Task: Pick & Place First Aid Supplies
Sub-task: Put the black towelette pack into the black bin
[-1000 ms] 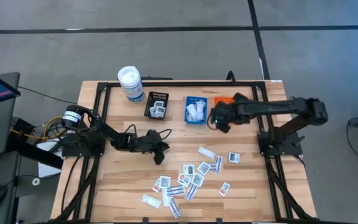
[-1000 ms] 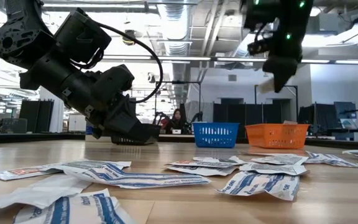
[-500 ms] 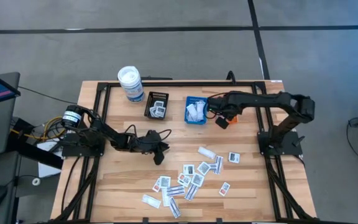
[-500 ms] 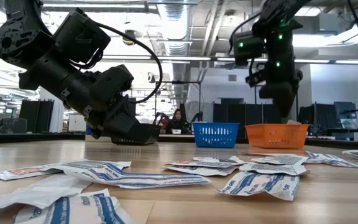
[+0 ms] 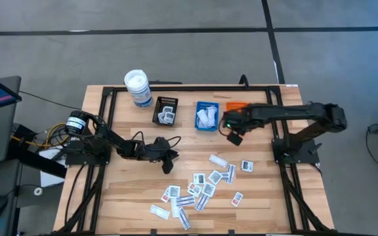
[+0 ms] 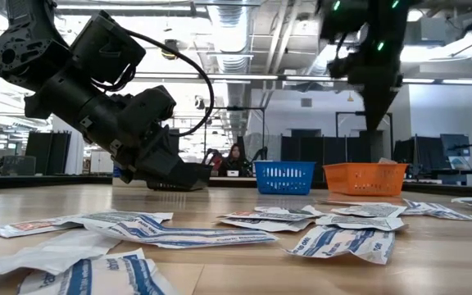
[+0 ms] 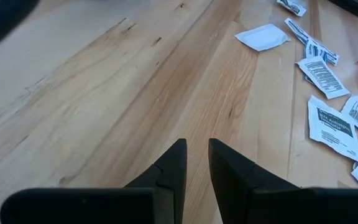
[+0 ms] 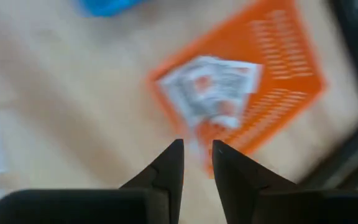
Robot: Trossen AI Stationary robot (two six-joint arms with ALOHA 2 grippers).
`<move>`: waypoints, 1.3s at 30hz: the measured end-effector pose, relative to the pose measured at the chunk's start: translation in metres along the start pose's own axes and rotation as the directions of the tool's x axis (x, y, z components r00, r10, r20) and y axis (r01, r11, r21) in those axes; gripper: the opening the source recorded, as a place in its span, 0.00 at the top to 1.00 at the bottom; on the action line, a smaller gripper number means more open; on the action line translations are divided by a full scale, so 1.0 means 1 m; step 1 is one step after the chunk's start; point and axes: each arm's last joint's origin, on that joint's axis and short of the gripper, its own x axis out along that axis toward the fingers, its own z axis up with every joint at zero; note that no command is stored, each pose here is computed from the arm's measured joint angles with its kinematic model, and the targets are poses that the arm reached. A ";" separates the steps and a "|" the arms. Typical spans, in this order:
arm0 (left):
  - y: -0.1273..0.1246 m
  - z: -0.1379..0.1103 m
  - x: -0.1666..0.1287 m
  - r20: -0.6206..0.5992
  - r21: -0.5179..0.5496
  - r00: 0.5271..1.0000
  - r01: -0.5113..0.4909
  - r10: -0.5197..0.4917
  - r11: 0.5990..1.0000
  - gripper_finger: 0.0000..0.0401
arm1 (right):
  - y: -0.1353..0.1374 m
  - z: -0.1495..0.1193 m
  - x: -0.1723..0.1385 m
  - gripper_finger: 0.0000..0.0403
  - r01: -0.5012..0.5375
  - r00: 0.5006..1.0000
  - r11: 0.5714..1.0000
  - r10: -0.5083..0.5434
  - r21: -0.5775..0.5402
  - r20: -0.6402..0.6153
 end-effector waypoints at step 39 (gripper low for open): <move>0.001 -0.001 0.000 -0.002 0.001 1.000 -0.001 0.001 1.000 0.83 | 0.090 -0.124 0.075 0.81 -0.286 0.957 0.952 0.280 -0.110 -0.072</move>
